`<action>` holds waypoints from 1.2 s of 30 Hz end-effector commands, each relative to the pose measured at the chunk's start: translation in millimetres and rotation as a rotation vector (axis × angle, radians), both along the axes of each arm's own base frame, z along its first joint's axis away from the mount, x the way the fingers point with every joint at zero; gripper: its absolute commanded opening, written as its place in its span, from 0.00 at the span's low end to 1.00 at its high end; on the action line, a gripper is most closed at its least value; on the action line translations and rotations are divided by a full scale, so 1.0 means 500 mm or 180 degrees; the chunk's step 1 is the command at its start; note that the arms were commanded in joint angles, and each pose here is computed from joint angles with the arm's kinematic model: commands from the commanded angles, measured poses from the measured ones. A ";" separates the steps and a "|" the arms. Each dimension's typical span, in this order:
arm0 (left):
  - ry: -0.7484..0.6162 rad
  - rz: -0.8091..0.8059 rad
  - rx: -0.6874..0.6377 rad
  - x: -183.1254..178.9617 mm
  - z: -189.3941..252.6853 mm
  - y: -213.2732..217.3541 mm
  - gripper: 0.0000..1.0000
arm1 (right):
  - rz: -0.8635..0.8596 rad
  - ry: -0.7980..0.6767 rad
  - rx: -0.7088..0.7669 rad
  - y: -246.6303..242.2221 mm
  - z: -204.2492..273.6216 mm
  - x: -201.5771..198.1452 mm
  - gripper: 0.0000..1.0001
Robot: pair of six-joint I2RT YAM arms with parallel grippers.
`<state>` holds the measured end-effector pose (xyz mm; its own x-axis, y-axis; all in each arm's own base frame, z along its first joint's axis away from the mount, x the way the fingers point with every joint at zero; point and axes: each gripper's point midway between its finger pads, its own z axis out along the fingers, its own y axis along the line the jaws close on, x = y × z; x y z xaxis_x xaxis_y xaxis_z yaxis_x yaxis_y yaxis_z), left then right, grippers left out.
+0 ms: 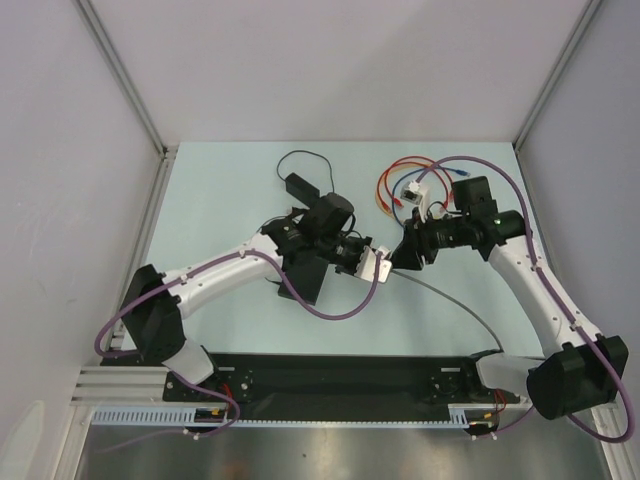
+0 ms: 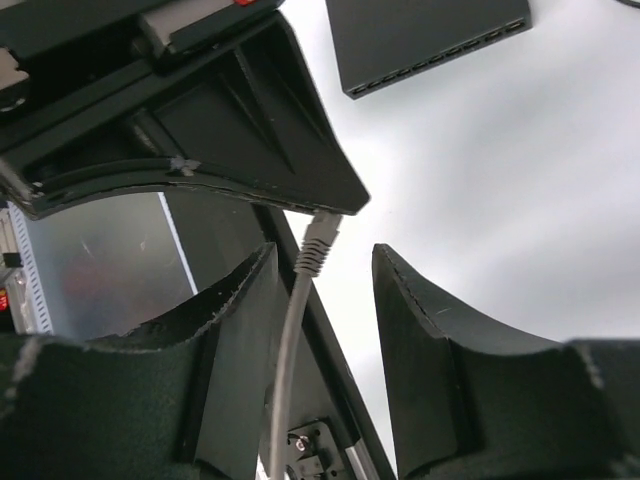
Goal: Insert the plug into the switch port
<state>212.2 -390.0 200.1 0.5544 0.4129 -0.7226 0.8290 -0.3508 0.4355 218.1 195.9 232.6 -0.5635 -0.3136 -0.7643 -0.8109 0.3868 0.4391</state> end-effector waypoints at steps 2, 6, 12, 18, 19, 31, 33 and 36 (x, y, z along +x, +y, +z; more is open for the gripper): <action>-0.0253 -0.0059 -0.0195 0.004 0.041 -0.002 0.00 | 0.0165 0.0080 0.0112 0.018 0.010 -0.024 0.48; -0.0264 -0.0037 -0.0180 0.004 0.037 0.003 0.00 | 0.0296 0.0219 0.0137 0.023 0.006 -0.045 0.51; -0.0274 0.0008 -0.0236 0.008 0.048 0.004 0.00 | 0.0361 0.0305 -0.0064 0.021 -0.029 -0.063 0.52; -0.0274 -0.0037 -0.0299 -0.003 0.066 0.009 0.00 | 0.0295 0.0317 -0.0189 0.015 -0.043 -0.052 0.41; -0.0270 -0.0054 -0.0323 -0.006 0.072 0.010 0.00 | 0.0274 0.0324 -0.0213 0.013 -0.046 -0.050 0.41; 0.0398 0.0407 -0.0488 0.014 0.112 0.035 0.55 | 0.0309 -0.0345 -0.0317 -0.040 0.042 -0.010 0.00; 0.0694 0.0554 -0.0615 0.033 0.138 0.061 0.62 | 0.0416 -0.0529 -0.0540 -0.073 0.056 -0.004 0.00; 0.1255 0.0755 -0.0768 0.041 0.163 0.090 0.67 | 0.0368 -0.0821 -0.0911 -0.120 0.101 0.027 0.00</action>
